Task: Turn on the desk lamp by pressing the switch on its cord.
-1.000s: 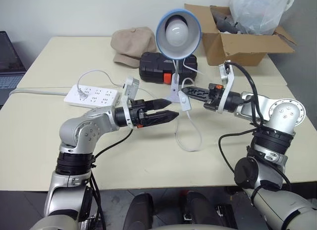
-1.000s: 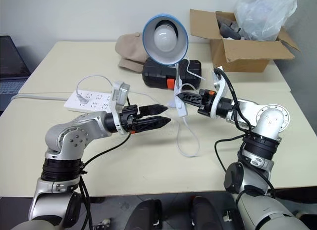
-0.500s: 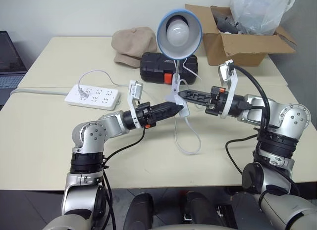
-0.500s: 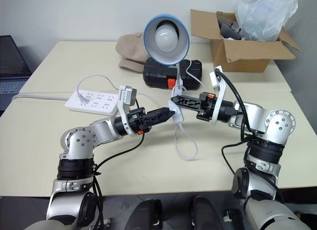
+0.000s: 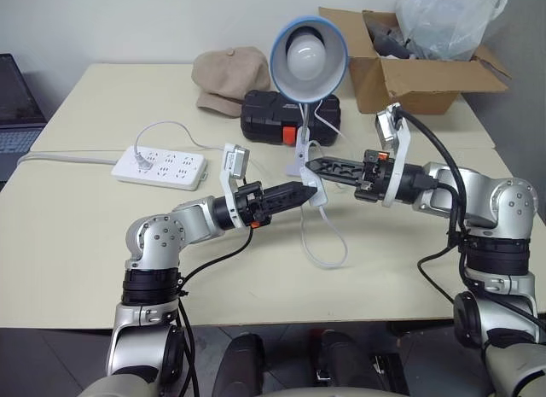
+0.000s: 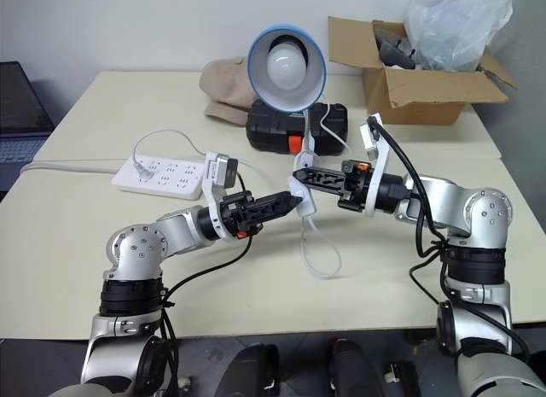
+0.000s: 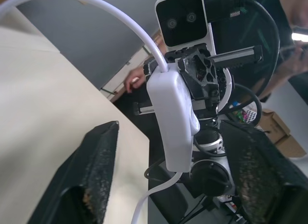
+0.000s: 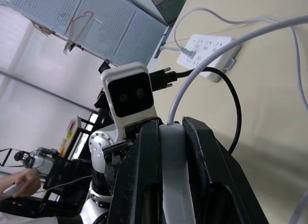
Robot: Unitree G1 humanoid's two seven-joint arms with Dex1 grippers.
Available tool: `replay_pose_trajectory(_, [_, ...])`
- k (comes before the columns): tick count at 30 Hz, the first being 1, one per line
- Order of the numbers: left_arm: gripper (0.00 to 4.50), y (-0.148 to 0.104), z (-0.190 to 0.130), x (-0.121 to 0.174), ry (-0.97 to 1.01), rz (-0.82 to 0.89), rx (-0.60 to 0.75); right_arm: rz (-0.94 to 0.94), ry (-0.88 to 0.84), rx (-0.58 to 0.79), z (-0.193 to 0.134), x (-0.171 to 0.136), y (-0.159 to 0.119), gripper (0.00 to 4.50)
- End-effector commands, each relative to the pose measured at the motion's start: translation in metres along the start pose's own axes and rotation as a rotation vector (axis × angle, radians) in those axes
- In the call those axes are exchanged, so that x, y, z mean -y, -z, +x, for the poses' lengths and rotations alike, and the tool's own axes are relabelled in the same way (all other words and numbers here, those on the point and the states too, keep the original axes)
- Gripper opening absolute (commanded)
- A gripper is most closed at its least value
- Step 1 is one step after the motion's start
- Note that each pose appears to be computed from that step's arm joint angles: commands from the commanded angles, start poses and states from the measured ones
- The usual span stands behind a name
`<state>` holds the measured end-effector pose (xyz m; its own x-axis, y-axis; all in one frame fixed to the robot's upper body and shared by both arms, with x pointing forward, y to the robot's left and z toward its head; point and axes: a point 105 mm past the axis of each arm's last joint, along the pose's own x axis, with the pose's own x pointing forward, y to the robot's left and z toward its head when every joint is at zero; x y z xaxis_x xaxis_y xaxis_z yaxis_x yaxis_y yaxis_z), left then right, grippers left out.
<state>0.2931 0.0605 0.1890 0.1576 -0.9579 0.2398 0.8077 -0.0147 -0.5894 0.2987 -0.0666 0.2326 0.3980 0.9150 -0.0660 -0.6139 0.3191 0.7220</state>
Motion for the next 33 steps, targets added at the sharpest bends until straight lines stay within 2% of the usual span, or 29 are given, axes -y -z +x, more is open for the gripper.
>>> replay_pose_trajectory(1, [2.44,-0.003,0.006,0.007,0.055,0.014,0.011,-0.036,-0.054,0.017,-0.002,-0.016,-0.004,0.34])
replay_pose_trajectory(10, [0.76,0.001,0.010,0.005,0.062,0.009,0.008,-0.047,-0.062,0.016,-0.001,-0.018,-0.005,0.34])
replay_pose_trajectory(14, [0.49,0.000,0.010,0.004,0.063,0.008,0.018,-0.047,-0.062,0.013,-0.001,-0.018,-0.005,0.34])
replay_pose_trajectory(23, [0.48,-0.002,0.007,0.005,0.063,0.009,0.020,-0.044,-0.066,0.013,0.000,-0.018,-0.005,0.34])
replay_pose_trajectory(25, [1.18,-0.001,0.005,0.006,0.065,-0.002,0.016,-0.040,-0.065,0.014,0.001,-0.017,-0.006,0.34])
replay_pose_trajectory(27, [1.33,-0.001,0.002,0.006,0.063,-0.007,0.013,-0.036,-0.063,0.016,0.001,-0.017,-0.006,0.34])
replay_pose_trajectory(29, [1.79,0.000,-0.001,0.006,0.057,-0.004,0.007,-0.029,-0.059,0.022,0.001,-0.015,-0.007,0.34])
replay_pose_trajectory(33, [2.38,0.004,-0.010,0.006,0.024,0.023,-0.027,-0.003,-0.039,0.052,0.001,-0.011,-0.011,0.34])
